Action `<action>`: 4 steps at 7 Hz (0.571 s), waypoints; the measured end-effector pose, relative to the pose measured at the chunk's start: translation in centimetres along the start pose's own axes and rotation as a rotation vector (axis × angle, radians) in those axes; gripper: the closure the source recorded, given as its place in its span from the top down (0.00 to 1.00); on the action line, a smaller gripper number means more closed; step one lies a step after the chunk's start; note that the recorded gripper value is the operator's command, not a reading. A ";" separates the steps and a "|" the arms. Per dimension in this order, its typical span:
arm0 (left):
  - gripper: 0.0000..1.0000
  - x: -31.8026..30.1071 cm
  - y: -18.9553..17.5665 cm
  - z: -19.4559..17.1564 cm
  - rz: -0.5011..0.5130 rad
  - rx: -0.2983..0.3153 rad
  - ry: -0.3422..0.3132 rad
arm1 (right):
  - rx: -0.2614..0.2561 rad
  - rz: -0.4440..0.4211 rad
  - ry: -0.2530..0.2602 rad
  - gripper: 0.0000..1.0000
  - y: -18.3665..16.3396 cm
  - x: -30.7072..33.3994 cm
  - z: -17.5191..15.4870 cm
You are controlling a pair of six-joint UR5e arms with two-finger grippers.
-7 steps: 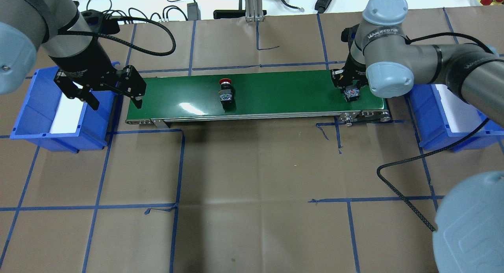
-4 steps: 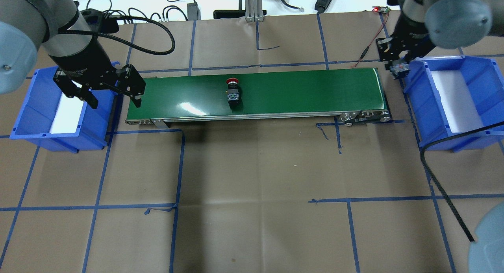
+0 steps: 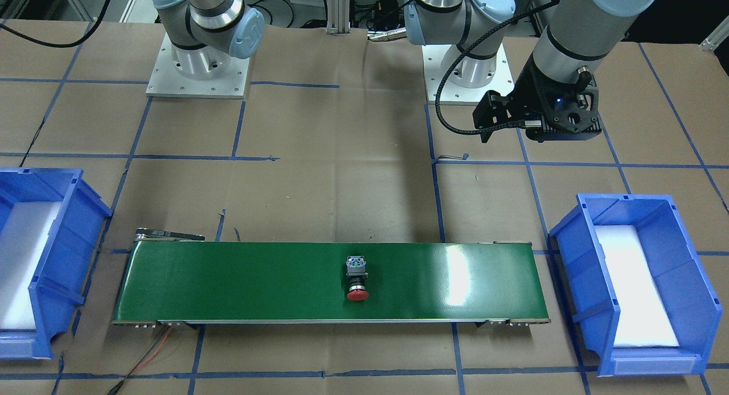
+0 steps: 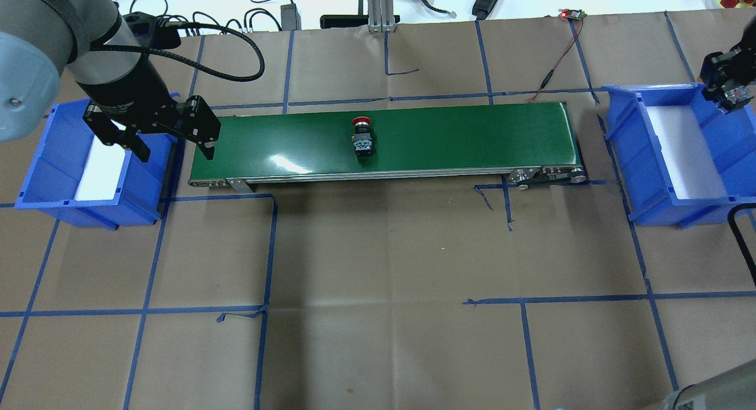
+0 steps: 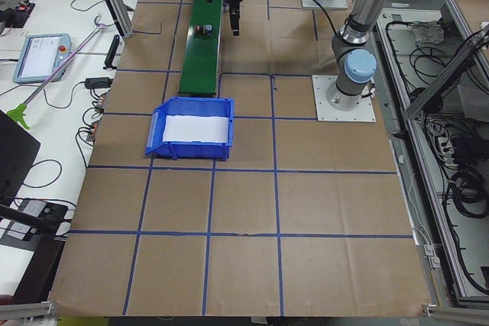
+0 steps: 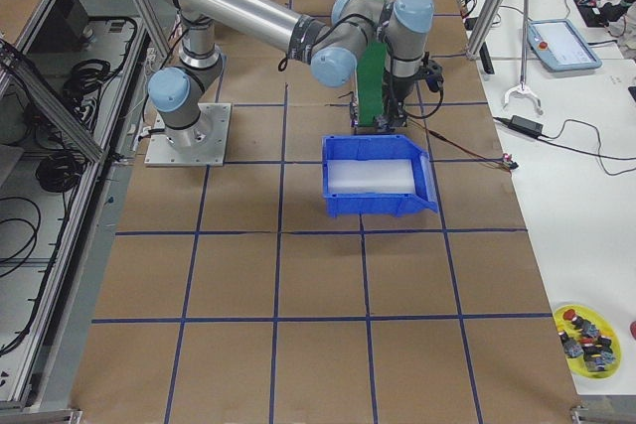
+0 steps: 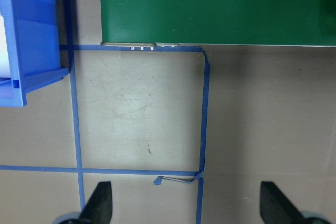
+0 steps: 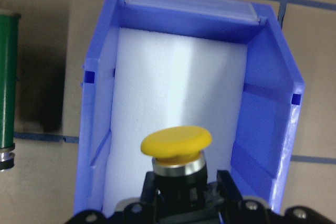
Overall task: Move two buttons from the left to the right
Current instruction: 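Carry the yellow button with the right gripper into the empty blue bin, then release the yellow button and move the right gripper back over the conveyor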
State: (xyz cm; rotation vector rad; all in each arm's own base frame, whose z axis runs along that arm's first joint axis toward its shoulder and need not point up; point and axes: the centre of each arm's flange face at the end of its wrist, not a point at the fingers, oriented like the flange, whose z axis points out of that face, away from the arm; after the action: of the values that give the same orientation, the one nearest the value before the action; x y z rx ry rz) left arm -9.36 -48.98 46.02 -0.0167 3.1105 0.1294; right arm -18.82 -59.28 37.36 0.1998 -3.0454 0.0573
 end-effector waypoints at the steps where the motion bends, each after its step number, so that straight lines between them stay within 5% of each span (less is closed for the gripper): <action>1: 1.00 0.2 0.0 0.1 0.006 0.000 0.007 | 0.013 -0.004 -0.028 0.05 1.8 1.0 3.2; 4: 1.00 1.3 0.2 0.1 0.026 0.001 0.021 | -0.004 -0.003 -0.100 0.05 5.6 0.8 10.2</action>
State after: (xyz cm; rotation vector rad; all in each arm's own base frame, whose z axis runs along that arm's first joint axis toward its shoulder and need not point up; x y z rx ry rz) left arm -10.68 -48.77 45.92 0.0227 3.1322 0.1284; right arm -21.19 -54.24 27.11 0.2140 -3.1444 0.0426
